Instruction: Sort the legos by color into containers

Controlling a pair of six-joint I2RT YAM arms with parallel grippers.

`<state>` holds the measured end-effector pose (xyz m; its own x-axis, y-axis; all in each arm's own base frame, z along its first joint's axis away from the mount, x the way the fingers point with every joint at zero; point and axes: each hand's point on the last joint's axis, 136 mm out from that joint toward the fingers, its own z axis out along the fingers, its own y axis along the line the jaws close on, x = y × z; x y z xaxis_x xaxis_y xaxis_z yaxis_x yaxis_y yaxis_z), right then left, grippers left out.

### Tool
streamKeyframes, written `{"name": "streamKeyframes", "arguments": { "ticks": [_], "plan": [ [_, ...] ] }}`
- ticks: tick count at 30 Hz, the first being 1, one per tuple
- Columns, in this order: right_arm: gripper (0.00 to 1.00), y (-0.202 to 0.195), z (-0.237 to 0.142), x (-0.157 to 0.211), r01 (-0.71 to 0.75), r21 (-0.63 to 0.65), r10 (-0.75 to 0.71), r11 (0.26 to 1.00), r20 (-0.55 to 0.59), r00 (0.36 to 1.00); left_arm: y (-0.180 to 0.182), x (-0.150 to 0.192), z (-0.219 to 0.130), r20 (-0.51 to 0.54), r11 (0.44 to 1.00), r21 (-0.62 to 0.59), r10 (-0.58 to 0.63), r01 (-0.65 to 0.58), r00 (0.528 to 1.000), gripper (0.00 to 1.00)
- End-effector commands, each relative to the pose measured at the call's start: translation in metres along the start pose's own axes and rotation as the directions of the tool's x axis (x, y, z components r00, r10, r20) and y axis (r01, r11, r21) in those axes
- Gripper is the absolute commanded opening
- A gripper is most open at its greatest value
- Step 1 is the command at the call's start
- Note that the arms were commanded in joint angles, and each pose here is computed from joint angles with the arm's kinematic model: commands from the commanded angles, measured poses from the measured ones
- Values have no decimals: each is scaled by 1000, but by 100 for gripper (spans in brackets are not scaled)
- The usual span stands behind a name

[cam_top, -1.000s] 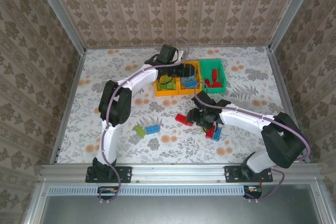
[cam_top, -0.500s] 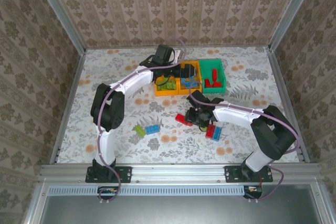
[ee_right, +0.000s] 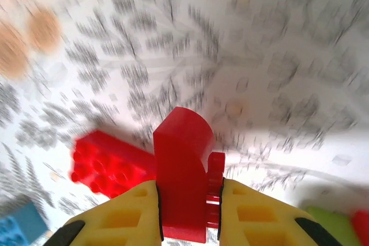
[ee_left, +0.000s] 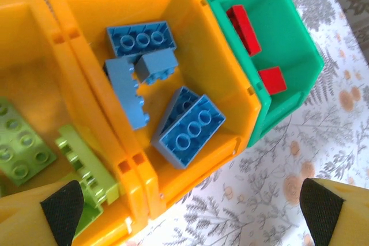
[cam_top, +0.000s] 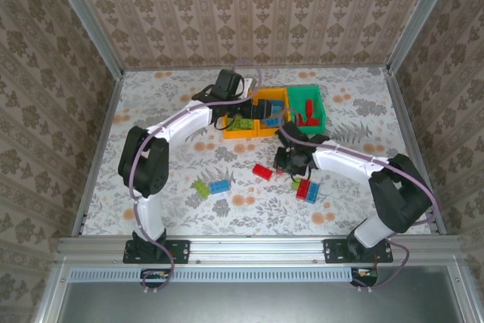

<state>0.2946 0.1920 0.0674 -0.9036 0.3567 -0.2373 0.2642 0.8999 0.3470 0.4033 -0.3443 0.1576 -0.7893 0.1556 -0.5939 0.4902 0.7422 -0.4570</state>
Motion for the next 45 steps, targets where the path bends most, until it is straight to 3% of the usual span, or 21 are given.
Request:
{"name": "streamKeyframes", "arguments": {
  "ticks": [1, 7, 17, 24, 30, 36, 41, 45],
  "plan": [
    [23, 6, -40, -52, 9, -71, 0, 997, 127, 992, 6, 11, -22, -17, 995, -65, 74, -75, 997, 100],
    [26, -13, -63, -129, 34, -4, -32, 999, 253, 967, 9, 44, -39, -60, 983, -105, 145, -151, 988, 100],
    [28, -27, -24, -213, 45, 101, -71, 994, 270, 960, -10, 130, -37, -272, 915, -129, 338, -382, 901, 100],
    [30, -42, 4, -224, 41, 170, -76, 985, 203, 976, -27, 179, -30, -368, 915, -87, 338, -394, 866, 100],
    [39, -45, 8, -222, 34, 183, -69, 983, 192, 979, -37, 199, -21, -432, 900, -102, 344, -424, 833, 100],
    [55, -39, -9, -222, 34, 155, -68, 987, 218, 974, -41, 214, -7, -487, 897, -92, 339, -433, 805, 100],
    [62, -33, -32, -224, 39, 130, -73, 991, 268, 961, -36, 214, 4, -508, 896, -128, 309, -425, 804, 100],
    [66, -44, -53, -229, 42, 184, -103, 982, 335, 937, -37, 208, 11, -496, 893, -145, 307, -426, 813, 100]
  ]
}}
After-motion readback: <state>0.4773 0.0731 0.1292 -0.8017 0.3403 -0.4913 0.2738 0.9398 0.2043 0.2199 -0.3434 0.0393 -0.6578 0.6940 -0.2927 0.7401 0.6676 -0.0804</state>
